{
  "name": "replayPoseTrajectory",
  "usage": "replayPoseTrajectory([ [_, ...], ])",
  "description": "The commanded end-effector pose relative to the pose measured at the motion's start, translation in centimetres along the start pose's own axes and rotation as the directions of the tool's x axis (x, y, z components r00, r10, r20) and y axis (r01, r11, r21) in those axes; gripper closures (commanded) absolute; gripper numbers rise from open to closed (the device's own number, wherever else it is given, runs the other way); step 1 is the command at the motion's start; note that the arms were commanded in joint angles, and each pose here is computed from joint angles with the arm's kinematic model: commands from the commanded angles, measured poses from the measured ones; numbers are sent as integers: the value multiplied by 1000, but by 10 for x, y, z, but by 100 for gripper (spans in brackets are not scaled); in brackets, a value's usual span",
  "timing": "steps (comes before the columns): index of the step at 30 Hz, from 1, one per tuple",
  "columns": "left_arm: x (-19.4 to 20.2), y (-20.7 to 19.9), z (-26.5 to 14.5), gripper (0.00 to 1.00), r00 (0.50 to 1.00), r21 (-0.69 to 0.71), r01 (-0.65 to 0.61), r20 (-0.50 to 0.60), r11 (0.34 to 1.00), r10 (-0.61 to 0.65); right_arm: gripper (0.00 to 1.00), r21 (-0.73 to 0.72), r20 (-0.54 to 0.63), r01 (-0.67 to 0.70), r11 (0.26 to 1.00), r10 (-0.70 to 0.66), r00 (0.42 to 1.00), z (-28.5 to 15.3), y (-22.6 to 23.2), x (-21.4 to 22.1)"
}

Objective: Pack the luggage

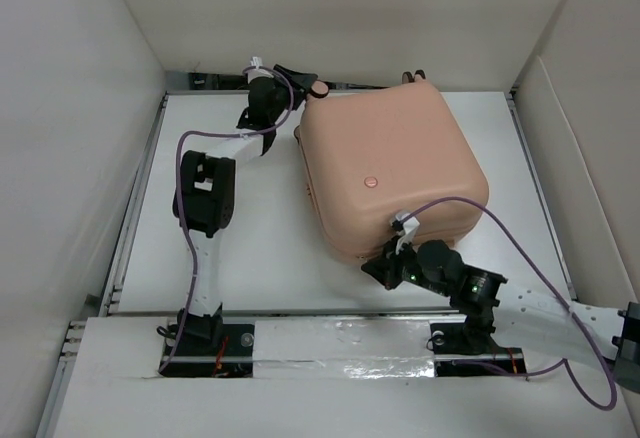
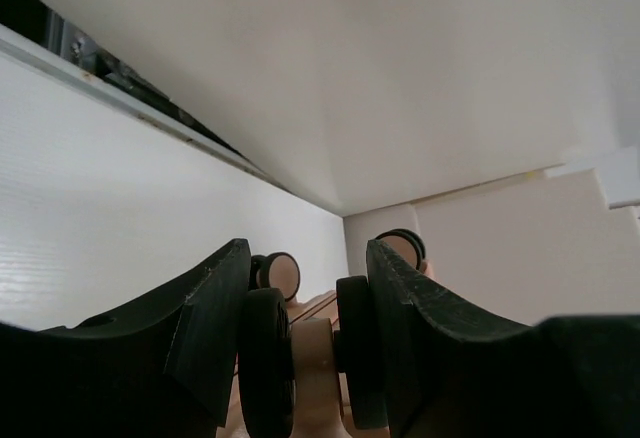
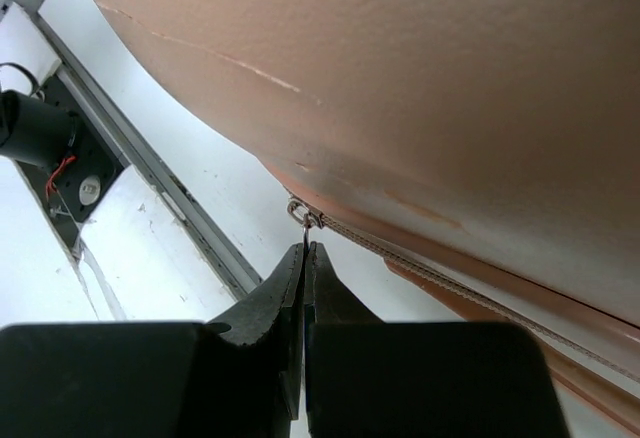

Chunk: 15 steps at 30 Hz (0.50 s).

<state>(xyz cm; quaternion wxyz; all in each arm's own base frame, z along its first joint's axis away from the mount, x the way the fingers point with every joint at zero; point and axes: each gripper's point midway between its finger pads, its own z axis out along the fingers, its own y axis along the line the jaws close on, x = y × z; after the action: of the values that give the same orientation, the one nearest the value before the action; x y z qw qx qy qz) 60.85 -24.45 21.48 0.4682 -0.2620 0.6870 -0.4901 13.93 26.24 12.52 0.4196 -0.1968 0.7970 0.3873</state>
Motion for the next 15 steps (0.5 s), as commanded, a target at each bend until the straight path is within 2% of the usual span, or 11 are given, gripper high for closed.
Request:
replayPoseTrajectory([
  [1,17,-31,-6,100,1000,158,3,-7,987,-2,100,-43,133,-23,999,28,991,-7,5,-36],
  [2,12,-43,-9,100,1000,187,-17,9,982,16,100,-32,136,-26,999,30,990,-7,0,-37],
  [3,10,-22,-17,100,1000,145,-28,15,989,26,100,-25,152,-24,999,28,988,-8,-3,-43],
  [5,-17,-22,-38,100,994,135,-73,86,988,62,100,1,185,-18,1000,17,983,-10,-18,-56],
  [6,-9,16,-55,100,996,62,-62,76,996,57,100,7,201,-11,1000,9,979,-12,-21,-67],
  [8,-29,6,-89,100,986,101,-78,157,992,62,100,20,210,20,1000,-23,977,-13,-30,-79],
  [9,-23,47,-114,100,986,22,-59,156,998,55,100,61,241,15,998,-29,970,-16,-46,-93],
  [10,-28,31,-133,100,979,65,-74,197,995,60,100,41,247,43,998,-52,968,-14,-46,-105],
  [12,-10,72,-173,100,978,-16,-48,201,999,50,100,71,271,40,997,-58,961,-15,-65,-127],
  [14,-5,57,-204,100,971,37,-62,234,997,52,100,46,279,67,997,-77,957,-7,-67,-149],
  [15,13,80,-224,100,976,-13,-50,211,999,52,100,57,286,68,996,-81,955,-5,-74,-158],
])
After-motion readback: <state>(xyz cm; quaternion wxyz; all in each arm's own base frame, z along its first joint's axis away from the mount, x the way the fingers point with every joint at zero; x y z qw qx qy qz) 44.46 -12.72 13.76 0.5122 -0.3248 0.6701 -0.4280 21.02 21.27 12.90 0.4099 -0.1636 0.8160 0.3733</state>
